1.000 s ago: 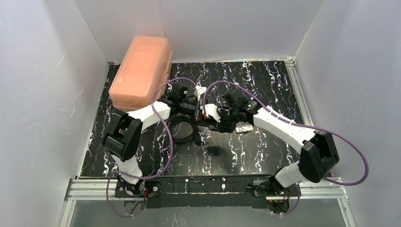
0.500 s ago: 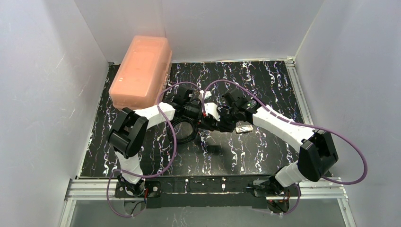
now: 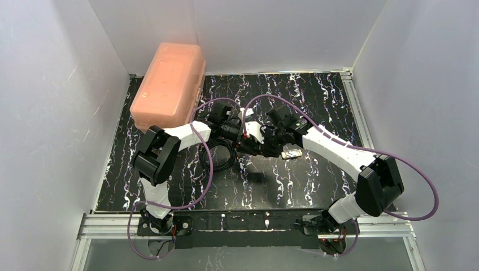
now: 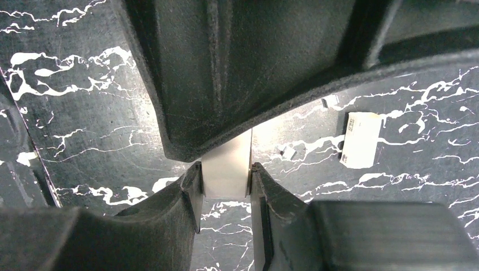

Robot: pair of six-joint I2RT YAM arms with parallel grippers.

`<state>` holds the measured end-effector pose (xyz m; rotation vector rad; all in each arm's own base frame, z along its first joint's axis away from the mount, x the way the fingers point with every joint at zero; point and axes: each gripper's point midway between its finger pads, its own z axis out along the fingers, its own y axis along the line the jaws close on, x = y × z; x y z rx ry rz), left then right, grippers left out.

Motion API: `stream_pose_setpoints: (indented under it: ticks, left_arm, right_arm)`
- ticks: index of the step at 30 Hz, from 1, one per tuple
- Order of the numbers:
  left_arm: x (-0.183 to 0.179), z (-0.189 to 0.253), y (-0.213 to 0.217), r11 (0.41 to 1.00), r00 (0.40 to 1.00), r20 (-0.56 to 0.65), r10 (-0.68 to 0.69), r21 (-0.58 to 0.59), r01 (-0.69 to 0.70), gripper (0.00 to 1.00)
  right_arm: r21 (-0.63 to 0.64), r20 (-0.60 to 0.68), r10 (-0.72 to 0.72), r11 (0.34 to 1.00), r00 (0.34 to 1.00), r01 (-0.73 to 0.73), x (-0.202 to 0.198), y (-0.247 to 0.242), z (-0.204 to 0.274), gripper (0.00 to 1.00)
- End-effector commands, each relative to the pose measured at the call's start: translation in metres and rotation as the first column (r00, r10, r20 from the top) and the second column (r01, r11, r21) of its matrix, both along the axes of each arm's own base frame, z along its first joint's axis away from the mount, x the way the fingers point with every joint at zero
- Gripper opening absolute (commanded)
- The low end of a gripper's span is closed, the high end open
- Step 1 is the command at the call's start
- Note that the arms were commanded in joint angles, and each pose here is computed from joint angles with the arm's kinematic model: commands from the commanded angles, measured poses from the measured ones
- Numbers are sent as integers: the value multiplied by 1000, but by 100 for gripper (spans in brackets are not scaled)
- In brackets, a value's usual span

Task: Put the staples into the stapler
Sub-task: Close the stapler at the center of the board.

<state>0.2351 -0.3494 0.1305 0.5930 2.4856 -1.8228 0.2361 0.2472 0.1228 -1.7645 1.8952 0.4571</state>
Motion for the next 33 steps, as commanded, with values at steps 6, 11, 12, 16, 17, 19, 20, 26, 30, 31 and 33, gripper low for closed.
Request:
stream_pose_setpoints:
  ticks: [6,11,12,16,17,19,20,26,30,31,33]
  left_arm:
    - [-10,27,0,996,996,75,-49,-67,54,24]
    - [-9,30,-1,996,994,100,-49,-72,56,54]
    - [-9,31,-1,996,994,99,-49,-73,56,56]
    - [-8,32,-3,996,994,96,-49,-73,57,59]
    - [-8,32,-3,996,994,96,-49,-72,56,59]
    - [-9,29,-2,997,995,91,-46,-65,52,59]
    - [-9,27,-2,997,995,87,-44,-61,50,56]
    - [-9,24,-3,996,997,56,-53,-65,56,0]
    - [-10,25,-2,997,997,66,-44,-64,49,0]
    - [-10,26,-2,997,997,68,-44,-65,48,0]
    - [-10,27,-2,997,997,71,-41,-62,46,15]
  right_arm:
    - [114,47,31,993,998,-36,12,14,21,5]
    - [145,46,74,986,996,-80,5,18,29,5]
    - [143,40,81,986,996,-86,4,18,28,5]
    - [133,21,96,986,995,-98,1,17,26,5]
    - [133,22,95,986,995,-97,1,17,26,5]
    - [140,31,92,985,995,-96,1,18,28,5]
    - [146,37,88,985,995,-92,2,18,29,6]
    - [156,58,62,985,996,-70,5,16,29,11]
    - [164,69,51,985,996,-62,6,13,26,21]
    - [167,71,50,984,996,-61,6,12,26,24]
    - [171,69,56,983,996,-67,4,12,27,26]
